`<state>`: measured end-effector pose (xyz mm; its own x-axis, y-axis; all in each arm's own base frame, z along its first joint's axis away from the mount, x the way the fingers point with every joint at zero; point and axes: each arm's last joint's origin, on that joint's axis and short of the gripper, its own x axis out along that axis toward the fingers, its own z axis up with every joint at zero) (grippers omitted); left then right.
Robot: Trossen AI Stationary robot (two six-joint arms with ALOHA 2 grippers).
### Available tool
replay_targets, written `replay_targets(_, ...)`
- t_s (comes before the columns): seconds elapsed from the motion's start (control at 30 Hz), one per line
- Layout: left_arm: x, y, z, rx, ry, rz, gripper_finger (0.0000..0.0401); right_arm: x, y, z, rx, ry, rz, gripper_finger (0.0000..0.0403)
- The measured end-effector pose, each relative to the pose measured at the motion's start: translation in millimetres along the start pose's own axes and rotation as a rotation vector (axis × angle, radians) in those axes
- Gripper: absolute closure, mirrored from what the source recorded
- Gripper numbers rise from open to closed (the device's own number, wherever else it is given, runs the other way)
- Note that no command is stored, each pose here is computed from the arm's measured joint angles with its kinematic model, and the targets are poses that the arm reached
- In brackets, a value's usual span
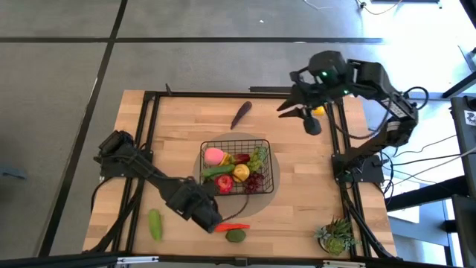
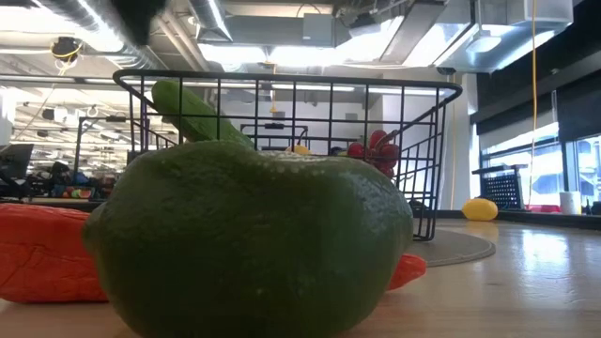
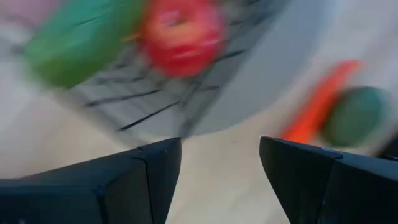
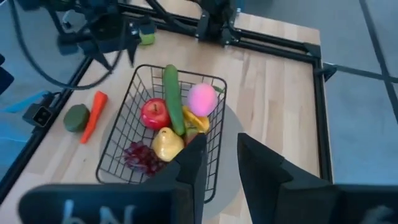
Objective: Build produce basket
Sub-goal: Put the orange carrot into the black wire basket
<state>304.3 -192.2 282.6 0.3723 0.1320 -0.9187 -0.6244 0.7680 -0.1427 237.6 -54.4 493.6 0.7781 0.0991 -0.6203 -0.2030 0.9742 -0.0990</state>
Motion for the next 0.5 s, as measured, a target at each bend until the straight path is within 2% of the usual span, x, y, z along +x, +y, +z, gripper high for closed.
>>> replay_targets(0.1, 0, -13, 7, 0.062, -0.032, -0.142, 0.0195, -5, 6, -5, 0.005, 0.009, 0.019, 0.0319)
replay_targets(0.23, 3, -27, 10, 0.103, -0.043, -0.264, 0.0195, -1, 14, -19, 0.033, -0.013, 0.044, 0.0319)
replay_targets(0.4, 16, -39, -3, 0.226, 0.04, -0.325, 0.0195, -1, 21, -37, 0.033, -0.104, 0.018, 0.0319)
replay_targets(0.5, 26, -44, -12, 0.325, 0.082, -0.325, 0.0195, -6, 26, -44, 0.046, -0.142, 0.006, 0.0319)
